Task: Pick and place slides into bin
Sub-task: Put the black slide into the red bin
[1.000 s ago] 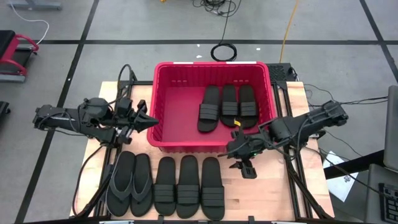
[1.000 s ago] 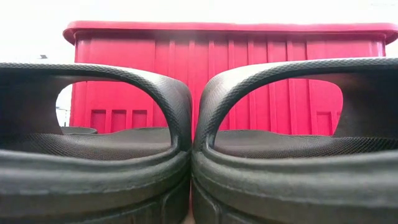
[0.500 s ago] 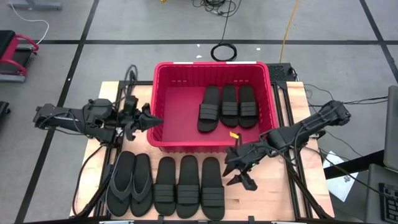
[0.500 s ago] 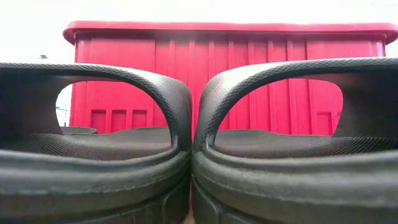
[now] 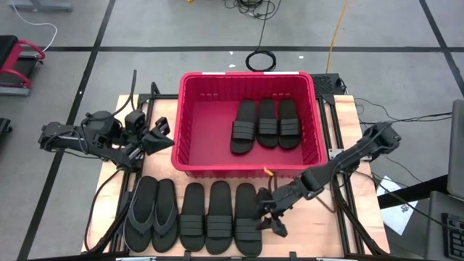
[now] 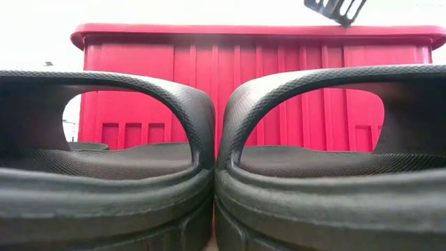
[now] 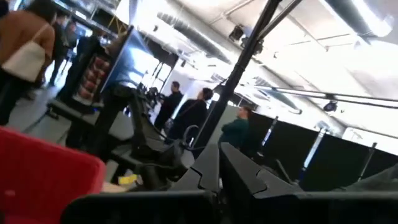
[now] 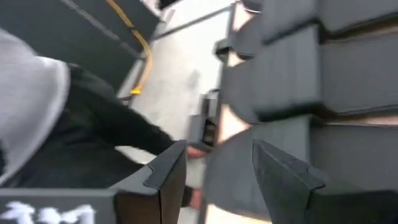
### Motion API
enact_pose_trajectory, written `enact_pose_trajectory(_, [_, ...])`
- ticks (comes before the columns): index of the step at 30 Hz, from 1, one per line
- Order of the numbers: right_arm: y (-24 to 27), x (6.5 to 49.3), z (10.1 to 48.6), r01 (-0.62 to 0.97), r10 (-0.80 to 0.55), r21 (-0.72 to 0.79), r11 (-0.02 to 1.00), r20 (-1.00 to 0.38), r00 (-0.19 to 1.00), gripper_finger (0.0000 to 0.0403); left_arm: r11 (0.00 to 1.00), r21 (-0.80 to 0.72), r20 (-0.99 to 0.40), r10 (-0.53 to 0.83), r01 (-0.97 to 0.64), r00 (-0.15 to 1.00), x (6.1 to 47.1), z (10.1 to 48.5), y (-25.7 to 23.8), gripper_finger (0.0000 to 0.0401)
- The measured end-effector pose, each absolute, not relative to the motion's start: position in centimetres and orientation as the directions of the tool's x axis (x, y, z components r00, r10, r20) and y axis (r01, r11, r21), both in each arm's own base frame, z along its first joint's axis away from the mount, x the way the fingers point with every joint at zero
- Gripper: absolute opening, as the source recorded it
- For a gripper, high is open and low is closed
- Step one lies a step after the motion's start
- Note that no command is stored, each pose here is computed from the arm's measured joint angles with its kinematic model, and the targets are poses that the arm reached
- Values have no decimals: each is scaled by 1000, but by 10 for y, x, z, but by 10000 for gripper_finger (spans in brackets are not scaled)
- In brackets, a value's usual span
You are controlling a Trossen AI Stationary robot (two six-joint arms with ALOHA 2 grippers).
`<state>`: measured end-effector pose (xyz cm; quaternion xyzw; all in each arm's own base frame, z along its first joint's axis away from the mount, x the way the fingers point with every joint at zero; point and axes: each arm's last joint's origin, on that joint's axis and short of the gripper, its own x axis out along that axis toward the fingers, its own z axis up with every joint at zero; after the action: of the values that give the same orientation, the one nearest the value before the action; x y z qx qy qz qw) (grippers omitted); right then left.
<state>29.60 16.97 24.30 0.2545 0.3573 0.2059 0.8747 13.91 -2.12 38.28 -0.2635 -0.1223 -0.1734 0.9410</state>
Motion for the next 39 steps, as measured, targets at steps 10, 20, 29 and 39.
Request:
enact_pose_trajectory(10, [176,314,190,-48,456,544,838,-648,611,174,801,-468,277,-269,374,923,139,379,-21,4])
enact_pose_trajectory(20, [172,319,163,50,430,534,844,-728,533,174,796,-475,278,-268,375,922,139,379,-21,17])
enact_pose_trajectory(29, [164,319,178,44,373,498,866,-702,606,174,784,-493,279,-269,377,922,139,379,-21,19])
enact_pose_trajectory(39, [169,316,174,10,441,529,848,-718,539,174,786,-490,279,-269,377,922,139,379,-21,19])
